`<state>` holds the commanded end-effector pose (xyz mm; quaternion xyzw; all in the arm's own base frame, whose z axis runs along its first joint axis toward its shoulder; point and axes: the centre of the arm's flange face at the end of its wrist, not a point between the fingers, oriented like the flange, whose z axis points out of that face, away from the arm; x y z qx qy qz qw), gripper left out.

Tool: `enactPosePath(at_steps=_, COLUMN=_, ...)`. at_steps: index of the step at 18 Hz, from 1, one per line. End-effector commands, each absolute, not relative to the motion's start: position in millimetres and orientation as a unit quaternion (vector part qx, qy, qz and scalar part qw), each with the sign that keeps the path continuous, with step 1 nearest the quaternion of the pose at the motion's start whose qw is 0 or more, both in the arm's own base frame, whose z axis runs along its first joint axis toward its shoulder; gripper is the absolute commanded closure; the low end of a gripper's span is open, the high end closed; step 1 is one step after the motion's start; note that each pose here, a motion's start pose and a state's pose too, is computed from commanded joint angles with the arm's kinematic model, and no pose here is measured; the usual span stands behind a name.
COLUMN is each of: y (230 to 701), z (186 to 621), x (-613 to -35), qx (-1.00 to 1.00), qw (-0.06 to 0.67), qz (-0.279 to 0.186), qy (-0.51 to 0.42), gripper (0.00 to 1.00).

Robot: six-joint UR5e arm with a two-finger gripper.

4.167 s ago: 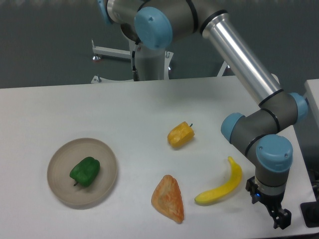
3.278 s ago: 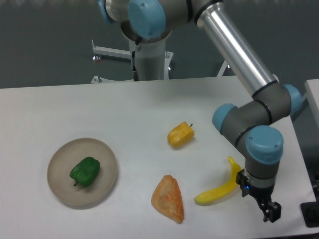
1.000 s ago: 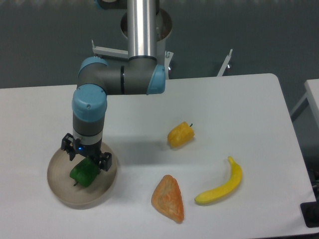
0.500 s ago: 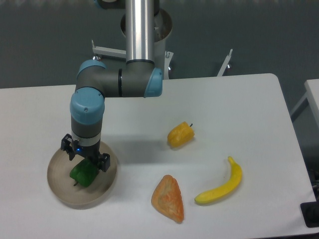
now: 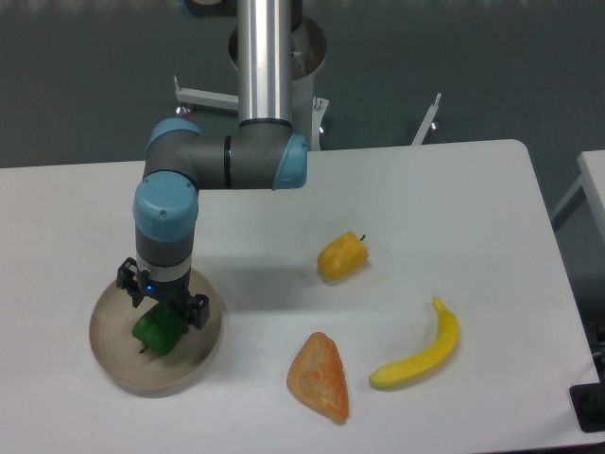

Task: Pick up the green pepper from the plate

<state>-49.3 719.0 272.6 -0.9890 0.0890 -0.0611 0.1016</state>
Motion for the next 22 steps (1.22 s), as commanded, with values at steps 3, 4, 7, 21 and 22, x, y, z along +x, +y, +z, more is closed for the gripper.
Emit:
enactPosePath(at_steps=3, y=719.8, z=268.4, x=-48.6, qx=-0.989, qw=0.099, qz=-0.061, qy=0.089, gripper=0.00)
enactPosePath(at_steps=4, y=720.0, z=267.3, x=-48.6, qx=-0.989, qw=0.098, qz=-0.062, qy=0.089, gripper=0.00)
enactPosePath(at_steps=7, y=720.4, z=265.0, x=-44.3, qx=-0.989, qw=0.096, qz=-0.063, qy=0.088, gripper=0.00)
enactPosePath(at_steps=21, y=720.1, z=267.9, x=-40.6, qx=-0.989, qw=0.099, qz=-0.062, qy=0.095, gripper=0.59)
enactPosePath(at_steps=22, y=720.3, z=269.6, x=-40.7, qx=-0.988, qw=0.101, qz=-0.062, qy=0.096, gripper=0.60)
